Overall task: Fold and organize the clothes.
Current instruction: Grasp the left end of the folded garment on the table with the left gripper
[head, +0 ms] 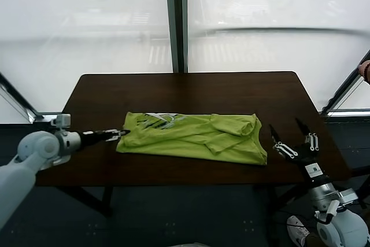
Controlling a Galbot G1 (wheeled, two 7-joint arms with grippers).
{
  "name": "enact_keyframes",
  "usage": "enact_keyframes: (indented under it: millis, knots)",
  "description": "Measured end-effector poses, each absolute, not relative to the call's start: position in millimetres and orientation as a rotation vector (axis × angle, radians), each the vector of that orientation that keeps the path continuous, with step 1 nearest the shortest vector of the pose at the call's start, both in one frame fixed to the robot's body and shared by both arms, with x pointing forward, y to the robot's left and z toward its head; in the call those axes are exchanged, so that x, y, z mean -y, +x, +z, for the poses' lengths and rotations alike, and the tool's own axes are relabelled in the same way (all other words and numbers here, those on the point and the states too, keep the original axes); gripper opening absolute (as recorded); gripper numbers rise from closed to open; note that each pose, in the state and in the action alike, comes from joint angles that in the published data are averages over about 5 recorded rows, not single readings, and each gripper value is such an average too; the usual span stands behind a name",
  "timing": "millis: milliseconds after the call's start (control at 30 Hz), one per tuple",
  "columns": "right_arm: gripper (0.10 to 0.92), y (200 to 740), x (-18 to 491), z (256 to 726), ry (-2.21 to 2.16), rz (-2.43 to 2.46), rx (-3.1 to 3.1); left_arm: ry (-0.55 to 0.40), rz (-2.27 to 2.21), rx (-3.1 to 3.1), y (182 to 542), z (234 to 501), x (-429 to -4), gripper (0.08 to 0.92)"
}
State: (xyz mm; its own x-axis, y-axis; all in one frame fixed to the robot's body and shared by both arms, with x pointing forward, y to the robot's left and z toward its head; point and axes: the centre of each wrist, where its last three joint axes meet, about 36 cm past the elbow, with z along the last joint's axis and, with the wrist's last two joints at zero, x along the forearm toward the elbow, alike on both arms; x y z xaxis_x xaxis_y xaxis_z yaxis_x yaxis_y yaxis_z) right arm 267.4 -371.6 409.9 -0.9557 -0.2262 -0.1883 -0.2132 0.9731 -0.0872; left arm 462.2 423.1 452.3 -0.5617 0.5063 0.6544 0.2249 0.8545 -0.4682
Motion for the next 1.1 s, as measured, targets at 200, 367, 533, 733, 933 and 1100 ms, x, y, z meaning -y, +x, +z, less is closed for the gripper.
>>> enact_keyframes:
  millis: [200,367,533,733,933,1100]
  knots:
    - [0.907,264.6,372.3,409.8,-0.318,-0.099,-2.929,-0.551,0.442,2.162,466.4,445.4,-414.4,0.907]
    - [0.907,264.3,369.2,409.4,-0.317,-0.088,-2.931,-0.565,0.451,2.158,467.9,442.7,-408.9,0.904]
    - [0.907,261.3,363.4,410.0,-0.319,-0.065,-2.935,-0.568,0.462,2.16,470.3,440.3,-405.7,0.874]
    - [0.907,260.1,359.7,413.3,-0.321,-0.055,-2.928,-0.573,0.46,2.157,471.3,436.5,-400.6,0.764]
    - [0.907,260.9,358.8,415.3,-0.316,-0.052,-2.921,-0.566,0.442,2.162,470.6,435.6,-394.6,0.423]
    - [0.907,263.7,357.4,416.6,-0.305,-0.046,-2.919,-0.542,0.409,2.181,468.1,439.1,-392.2,0.179]
